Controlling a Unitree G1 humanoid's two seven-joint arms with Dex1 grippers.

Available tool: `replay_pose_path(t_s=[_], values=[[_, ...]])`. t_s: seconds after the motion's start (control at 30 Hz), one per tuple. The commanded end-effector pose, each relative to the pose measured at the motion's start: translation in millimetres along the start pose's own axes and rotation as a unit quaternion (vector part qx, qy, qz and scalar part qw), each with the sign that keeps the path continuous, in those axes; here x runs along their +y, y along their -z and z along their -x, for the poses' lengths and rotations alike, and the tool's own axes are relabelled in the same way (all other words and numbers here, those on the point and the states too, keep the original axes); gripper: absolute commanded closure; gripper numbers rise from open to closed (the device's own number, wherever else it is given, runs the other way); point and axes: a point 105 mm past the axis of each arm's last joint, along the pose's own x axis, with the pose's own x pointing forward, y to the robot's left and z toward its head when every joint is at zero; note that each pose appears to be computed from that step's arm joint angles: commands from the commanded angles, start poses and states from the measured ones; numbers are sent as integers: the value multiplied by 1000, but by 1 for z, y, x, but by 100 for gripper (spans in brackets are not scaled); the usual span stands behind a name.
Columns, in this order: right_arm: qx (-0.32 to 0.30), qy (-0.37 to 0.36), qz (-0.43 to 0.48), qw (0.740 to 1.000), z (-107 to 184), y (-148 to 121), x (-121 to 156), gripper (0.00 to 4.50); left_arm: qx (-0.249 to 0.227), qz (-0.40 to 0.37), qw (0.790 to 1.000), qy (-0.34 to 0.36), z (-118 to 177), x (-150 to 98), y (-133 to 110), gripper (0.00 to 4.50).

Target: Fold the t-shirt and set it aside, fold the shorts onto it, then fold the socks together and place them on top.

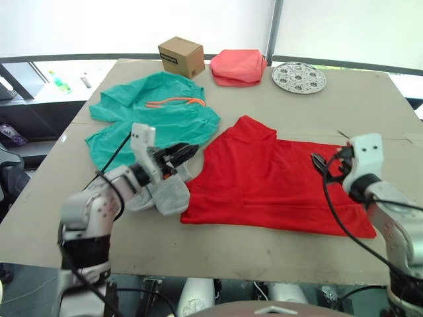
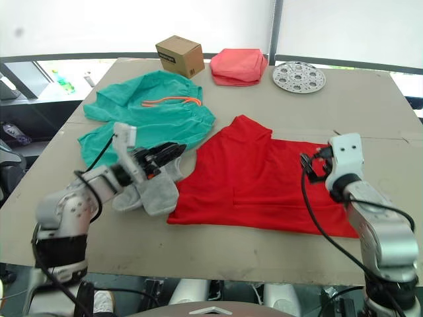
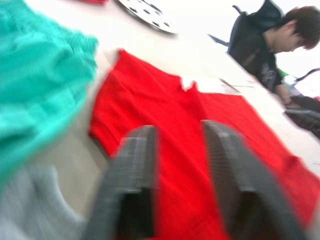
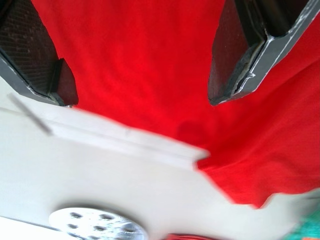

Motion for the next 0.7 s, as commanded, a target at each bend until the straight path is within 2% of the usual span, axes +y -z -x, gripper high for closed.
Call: replay_pose_path(t_s=[0.03, 0.1, 0.13, 0.2, 0.27, 0.3, 0.33, 0.37, 0.43, 0.53, 0.6, 0.7], values=[[22, 46, 22, 998, -14, -8, -4, 0, 37, -49, 998, -30, -22, 6, -4, 129], [33, 33, 35, 998, -17, -11, 1, 0, 82, -75, 992, -65, -30, 14, 4, 129], [37, 12, 33, 999, -16, -11, 5, 0, 95, -95, 989, -56, -32, 11, 7, 129], [32, -56, 26, 998, -4, -15, 17, 0, 106, -115, 987, 23, -28, -11, 10, 129], [13, -158, 100, 982, 28, -19, 32, 0, 113, -111, 975, 155, -2, -47, 17, 129], [14, -194, 127, 973, 39, -17, 38, 0, 115, -113, 968, 190, 8, -57, 19, 129], [23, -223, 156, 962, 52, -11, 39, 0, 137, -122, 959, 217, 22, -62, 29, 129], [31, -240, 171, 955, 60, -6, 38, 0, 154, -129, 952, 230, 32, -65, 35, 129], [67, -284, 165, 942, 78, 9, 34, 0, 190, -147, 933, 270, 55, -71, 50, 86], [112, -300, 194, 927, 93, 30, 20, 0, 224, -194, 912, 283, 75, -66, 68, 6], [132, -324, 181, 919, 104, 40, 19, 0, 253, -214, 895, 299, 86, -65, 83, 6], [160, -326, 199, 910, 111, 57, 10, 0, 260, -235, 889, 294, 90, -60, 97, 6]])
